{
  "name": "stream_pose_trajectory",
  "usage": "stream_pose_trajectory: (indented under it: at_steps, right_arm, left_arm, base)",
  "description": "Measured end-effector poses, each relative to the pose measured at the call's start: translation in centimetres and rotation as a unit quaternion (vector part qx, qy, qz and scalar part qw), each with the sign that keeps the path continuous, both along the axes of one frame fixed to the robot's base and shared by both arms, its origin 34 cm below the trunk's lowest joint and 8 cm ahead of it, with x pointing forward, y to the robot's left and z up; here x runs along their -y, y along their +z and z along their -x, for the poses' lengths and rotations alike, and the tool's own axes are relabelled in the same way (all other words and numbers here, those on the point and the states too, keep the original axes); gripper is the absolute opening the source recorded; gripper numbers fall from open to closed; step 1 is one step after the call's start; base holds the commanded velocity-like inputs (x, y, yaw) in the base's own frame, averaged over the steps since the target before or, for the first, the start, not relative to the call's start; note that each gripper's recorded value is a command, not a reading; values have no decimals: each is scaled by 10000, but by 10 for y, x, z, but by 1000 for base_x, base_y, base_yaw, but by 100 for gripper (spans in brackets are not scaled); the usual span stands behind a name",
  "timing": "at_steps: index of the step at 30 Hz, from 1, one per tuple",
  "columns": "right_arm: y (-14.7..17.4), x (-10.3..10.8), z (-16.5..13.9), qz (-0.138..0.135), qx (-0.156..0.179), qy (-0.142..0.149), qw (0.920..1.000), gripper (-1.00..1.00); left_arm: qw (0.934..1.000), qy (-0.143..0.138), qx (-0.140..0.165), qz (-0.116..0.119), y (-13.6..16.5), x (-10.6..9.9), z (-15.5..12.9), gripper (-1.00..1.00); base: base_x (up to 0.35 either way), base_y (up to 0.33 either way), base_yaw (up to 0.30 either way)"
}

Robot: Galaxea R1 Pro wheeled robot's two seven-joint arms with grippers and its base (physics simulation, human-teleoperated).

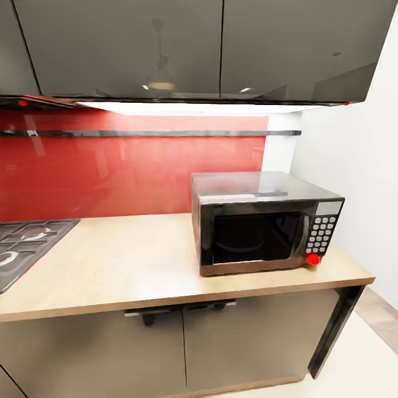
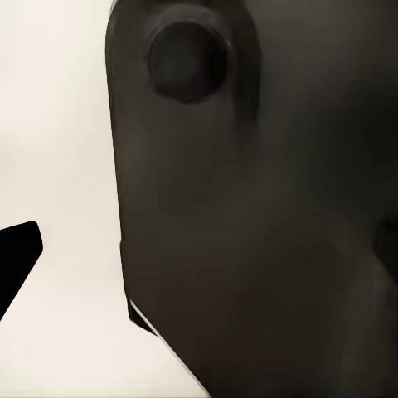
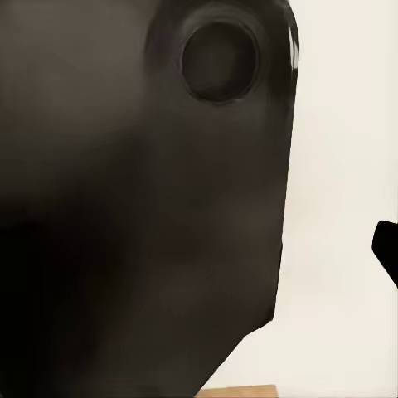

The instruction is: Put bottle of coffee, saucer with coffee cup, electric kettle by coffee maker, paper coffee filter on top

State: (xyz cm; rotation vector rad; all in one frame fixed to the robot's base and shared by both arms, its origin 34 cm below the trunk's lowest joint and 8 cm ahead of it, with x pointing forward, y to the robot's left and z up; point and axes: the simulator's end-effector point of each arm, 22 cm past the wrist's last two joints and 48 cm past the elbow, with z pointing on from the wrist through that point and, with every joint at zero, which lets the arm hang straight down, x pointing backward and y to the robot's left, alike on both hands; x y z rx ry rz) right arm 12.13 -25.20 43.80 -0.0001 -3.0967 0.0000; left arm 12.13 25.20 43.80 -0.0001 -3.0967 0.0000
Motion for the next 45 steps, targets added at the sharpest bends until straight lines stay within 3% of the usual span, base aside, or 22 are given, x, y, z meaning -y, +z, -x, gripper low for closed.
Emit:
stream_pose_trajectory:
  at_steps: [10, 35, 45]
  right_arm:
    - [0, -37, -35, -241, 340, -21, 9991, 100]
    - [0, -33, -43, -203, 403, -31, 9990, 100]
    - [17, -33, -41, -203, 372, -31, 9991, 100]
  left_arm:
    - [10000, -34, 32, 14, 0, 3, -2, 100]
    - [10000, 20, -28, 23, 0, 4, 3, 100]
    - [10000, 23, -50, 12, 17, 4, 4, 100]
  base:
    - [0, 0, 0]
    - [0, 0, 218]
    - [0, 0, 265]
